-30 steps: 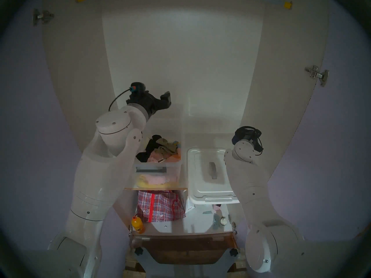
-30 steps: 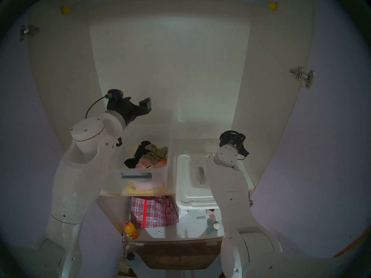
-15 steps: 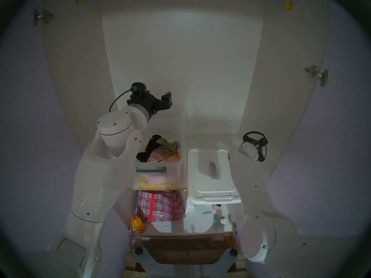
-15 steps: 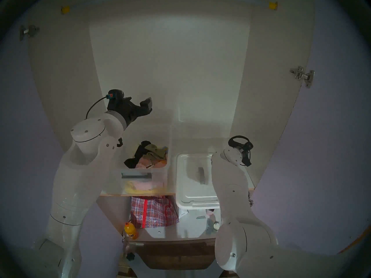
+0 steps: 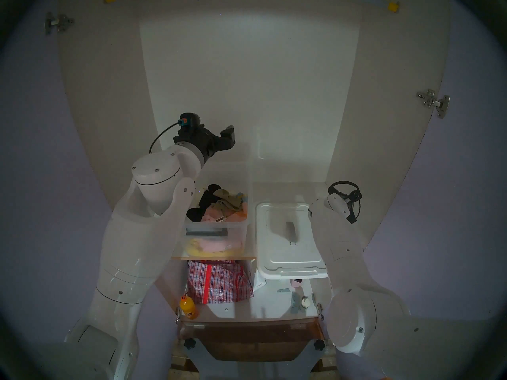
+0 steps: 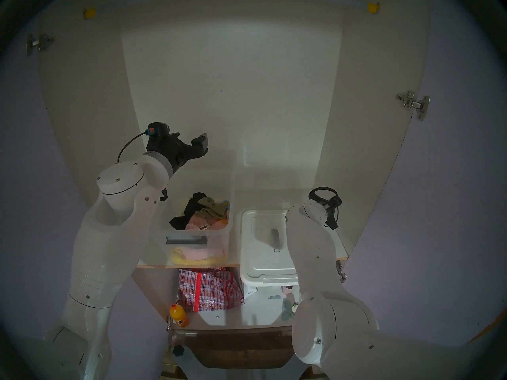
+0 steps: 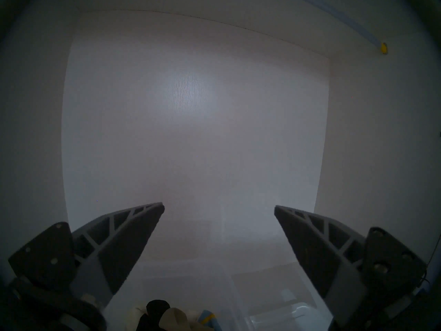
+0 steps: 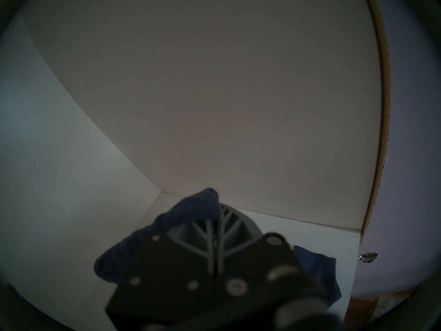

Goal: Take socks out of the storage bin, place them on top of the cabinet, and put the lid back on the bin

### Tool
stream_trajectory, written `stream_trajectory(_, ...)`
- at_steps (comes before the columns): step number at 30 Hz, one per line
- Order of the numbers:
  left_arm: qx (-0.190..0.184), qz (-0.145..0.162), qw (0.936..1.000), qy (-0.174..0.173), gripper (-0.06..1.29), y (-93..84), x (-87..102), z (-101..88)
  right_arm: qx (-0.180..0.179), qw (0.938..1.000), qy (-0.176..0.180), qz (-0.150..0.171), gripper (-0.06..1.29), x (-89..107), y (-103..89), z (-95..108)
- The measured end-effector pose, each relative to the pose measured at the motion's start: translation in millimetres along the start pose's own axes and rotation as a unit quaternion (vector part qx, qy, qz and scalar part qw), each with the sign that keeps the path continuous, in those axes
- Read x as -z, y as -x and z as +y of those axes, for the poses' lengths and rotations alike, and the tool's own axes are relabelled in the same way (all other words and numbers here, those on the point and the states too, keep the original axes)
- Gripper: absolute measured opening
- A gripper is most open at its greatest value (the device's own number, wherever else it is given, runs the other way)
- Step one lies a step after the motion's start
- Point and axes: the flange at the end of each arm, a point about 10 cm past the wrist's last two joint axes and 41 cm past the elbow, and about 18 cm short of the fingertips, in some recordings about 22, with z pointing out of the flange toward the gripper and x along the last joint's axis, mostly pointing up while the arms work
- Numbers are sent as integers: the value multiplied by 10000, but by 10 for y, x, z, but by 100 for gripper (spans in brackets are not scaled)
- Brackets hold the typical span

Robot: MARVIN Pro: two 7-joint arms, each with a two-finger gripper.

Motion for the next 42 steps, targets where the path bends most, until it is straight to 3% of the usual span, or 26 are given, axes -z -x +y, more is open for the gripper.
stream_trajectory(1,0,0,10000,0,124,0,0,0,1,10000,54,13,68,-3,-1,3)
stream_trajectory(2,0,0,10000,-1,124,0,0,0,0,9999,96,33,110,-4,-1,6)
stream_trajectory(4,0,0,10000,-1,124,0,0,0,7,9999,135,39,125,-4,3,11)
stream_trajectory(15,-1,0,10000,0,124,0,1,0,100,9992,323,-195,125,92,67,-22)
stream_trajectory(19,0,-1,10000,0,124,1,1,1,543,9962,-257,-627,125,161,152,-139)
stream_trajectory(20,-1,-2,10000,-1,124,1,1,0,757,9912,-710,-824,125,246,202,-216)
stream_trajectory(23,-1,-2,10000,-2,124,1,1,0,1014,9808,-1186,-1172,125,359,280,-276)
stream_trajectory(27,-2,-1,10000,-4,124,1,2,-2,1472,9599,-1725,-1648,125,486,396,-265)
stream_trajectory(33,-2,-1,10000,-2,124,1,2,-1,2091,9372,-1608,-2284,125,459,441,-179)
stream_trajectory(34,-3,-1,10000,-3,124,1,2,-1,2119,9359,-1606,-2311,125,458,438,-175)
stream_trajectory(35,-3,-1,10000,-3,124,1,2,-1,2235,9286,-1608,-2486,125,461,444,-157)
stream_trajectory(37,-2,-1,10000,-3,124,1,2,-1,2363,9208,-1618,-2647,125,467,455,-141)
stream_trajectory(40,-3,-1,10000,-3,124,1,2,-1,2710,8975,-1761,-3002,125,494,481,-128)
stream_trajectory(41,-3,-1,10000,-2,124,1,2,0,2753,8935,-1777,-3072,125,502,489,-126)
stream_trajectory(42,-2,-2,10000,-1,124,2,2,0,2917,8833,-1800,-3198,125,507,502,-125)
